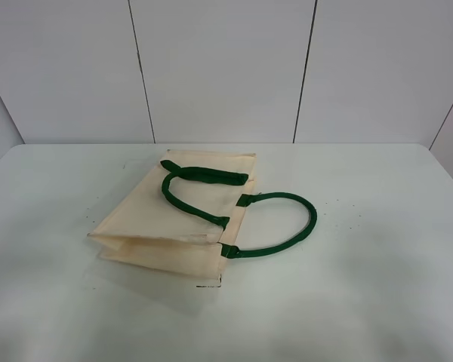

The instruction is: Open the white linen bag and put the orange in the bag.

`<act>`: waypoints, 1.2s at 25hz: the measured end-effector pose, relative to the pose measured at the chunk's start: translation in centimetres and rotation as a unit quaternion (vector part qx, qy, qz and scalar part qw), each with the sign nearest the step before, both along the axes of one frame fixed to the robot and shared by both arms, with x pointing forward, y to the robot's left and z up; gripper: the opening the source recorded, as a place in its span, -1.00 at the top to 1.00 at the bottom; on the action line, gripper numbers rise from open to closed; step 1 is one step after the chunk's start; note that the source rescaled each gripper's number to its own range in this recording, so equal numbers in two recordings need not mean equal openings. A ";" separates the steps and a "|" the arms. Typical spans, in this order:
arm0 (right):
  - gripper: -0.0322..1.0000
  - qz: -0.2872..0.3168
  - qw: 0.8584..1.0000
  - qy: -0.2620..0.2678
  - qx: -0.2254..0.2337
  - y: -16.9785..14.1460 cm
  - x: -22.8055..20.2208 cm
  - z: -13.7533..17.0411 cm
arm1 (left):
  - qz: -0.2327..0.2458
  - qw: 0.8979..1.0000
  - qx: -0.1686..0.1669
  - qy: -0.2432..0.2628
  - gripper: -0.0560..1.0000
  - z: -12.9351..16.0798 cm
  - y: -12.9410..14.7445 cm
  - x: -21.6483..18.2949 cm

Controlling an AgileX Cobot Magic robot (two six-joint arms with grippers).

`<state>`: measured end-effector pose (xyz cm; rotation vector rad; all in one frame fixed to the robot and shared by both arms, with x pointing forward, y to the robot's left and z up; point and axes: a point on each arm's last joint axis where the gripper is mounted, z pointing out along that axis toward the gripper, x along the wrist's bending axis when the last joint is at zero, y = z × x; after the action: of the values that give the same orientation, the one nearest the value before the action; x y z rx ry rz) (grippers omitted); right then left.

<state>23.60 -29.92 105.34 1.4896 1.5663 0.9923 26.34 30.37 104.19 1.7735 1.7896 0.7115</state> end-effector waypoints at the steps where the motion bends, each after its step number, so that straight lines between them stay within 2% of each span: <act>1: -1.00 0.000 1.000 0.000 0.000 0.0 0.0 0.0 | -0.001 1.000 0.000 -0.012 -0.66 0.0 0.0 -0.4; 8: -1.00 0.000 1.000 0.000 0.000 0.0 0.0 0.0 | -0.001 0.999 0.000 -0.041 -0.66 0.1 0.1 -1.2; 15: -1.00 0.000 1.000 0.000 0.000 0.0 0.0 0.0 | -0.002 0.993 -0.002 -0.115 -0.66 0.1 0.1 -3.4; 23: -1.00 0.000 1.000 0.000 0.000 0.0 0.0 0.0 | 0.000 0.993 -0.003 -0.118 -0.66 0.1 0.2 -3.5; 30: -1.00 0.000 1.000 0.000 0.000 0.0 0.0 0.0 | 0.025 0.993 0.000 -0.118 -0.66 0.1 0.1 -3.5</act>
<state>23.60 -29.92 105.34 1.4896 1.5663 0.9923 22.85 30.47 104.26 1.5769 1.6791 0.9013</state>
